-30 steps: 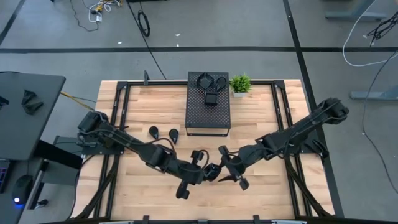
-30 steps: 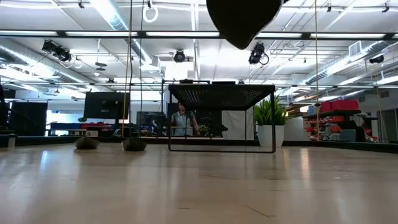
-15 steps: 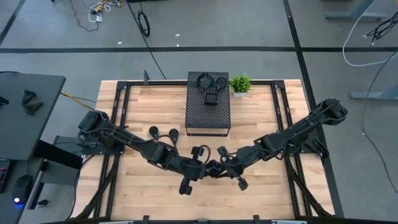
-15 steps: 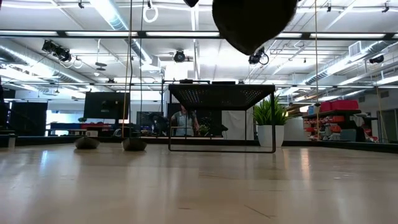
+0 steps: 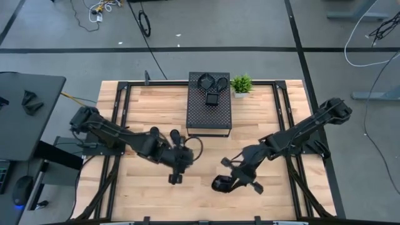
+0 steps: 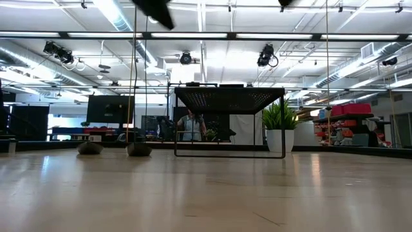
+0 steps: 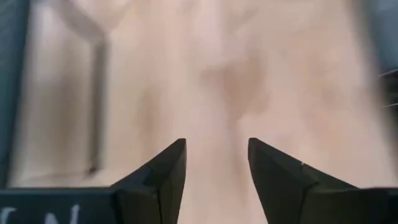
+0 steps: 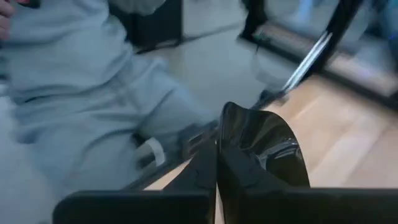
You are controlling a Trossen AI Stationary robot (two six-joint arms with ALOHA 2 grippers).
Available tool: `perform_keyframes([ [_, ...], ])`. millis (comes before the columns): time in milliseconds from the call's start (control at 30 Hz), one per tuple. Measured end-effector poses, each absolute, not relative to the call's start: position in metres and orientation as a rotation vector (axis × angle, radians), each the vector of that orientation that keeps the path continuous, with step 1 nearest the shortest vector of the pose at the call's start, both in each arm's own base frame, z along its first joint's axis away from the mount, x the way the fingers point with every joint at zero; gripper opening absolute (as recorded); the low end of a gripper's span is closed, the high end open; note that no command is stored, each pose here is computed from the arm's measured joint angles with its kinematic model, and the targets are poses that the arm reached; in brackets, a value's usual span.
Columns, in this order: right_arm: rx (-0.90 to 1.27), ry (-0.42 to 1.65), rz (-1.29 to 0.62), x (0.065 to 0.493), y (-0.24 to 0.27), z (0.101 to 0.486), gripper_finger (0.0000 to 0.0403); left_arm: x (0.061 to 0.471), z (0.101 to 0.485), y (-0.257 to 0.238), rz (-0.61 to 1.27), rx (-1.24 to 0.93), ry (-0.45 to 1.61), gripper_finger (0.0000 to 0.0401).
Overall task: Pick & Place Mini shaped plates
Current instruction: Stack the black leaf-shaped plate on top of the black leaf-shaped plate on the shelf
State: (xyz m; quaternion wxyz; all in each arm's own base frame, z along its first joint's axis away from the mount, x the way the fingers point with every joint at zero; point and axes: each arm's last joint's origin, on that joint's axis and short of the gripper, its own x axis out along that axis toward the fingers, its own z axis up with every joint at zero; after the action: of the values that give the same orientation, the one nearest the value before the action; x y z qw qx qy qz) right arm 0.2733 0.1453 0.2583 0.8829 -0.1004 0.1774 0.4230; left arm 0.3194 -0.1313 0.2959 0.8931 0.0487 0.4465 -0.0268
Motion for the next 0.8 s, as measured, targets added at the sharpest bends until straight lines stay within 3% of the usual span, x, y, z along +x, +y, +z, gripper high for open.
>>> perform_keyframes([
  [200, -0.386, 0.254, 0.592, 0.276, 0.104, 0.309, 0.0006, 0.292, 0.278, -0.147, 0.230, 0.235, 0.941, 0.0172],
  [400, -0.575, 0.330, 0.344, 0.297, 0.016, 0.348, 0.0003, 0.276, 0.228, -0.161, 0.337, 0.145, 0.853, 0.0155],
  [600, -0.953, 0.409, 0.269, 0.306, -0.092, 0.339, 0.0001, 0.270, 0.192, -0.164, 0.350, 0.004, 0.729, 0.0141],
  [800, -0.883, 0.458, 0.279, 0.316, -0.174, 0.306, 0.0001, 0.269, 0.180, -0.158, 0.363, -0.022, 0.703, 0.0135],
])
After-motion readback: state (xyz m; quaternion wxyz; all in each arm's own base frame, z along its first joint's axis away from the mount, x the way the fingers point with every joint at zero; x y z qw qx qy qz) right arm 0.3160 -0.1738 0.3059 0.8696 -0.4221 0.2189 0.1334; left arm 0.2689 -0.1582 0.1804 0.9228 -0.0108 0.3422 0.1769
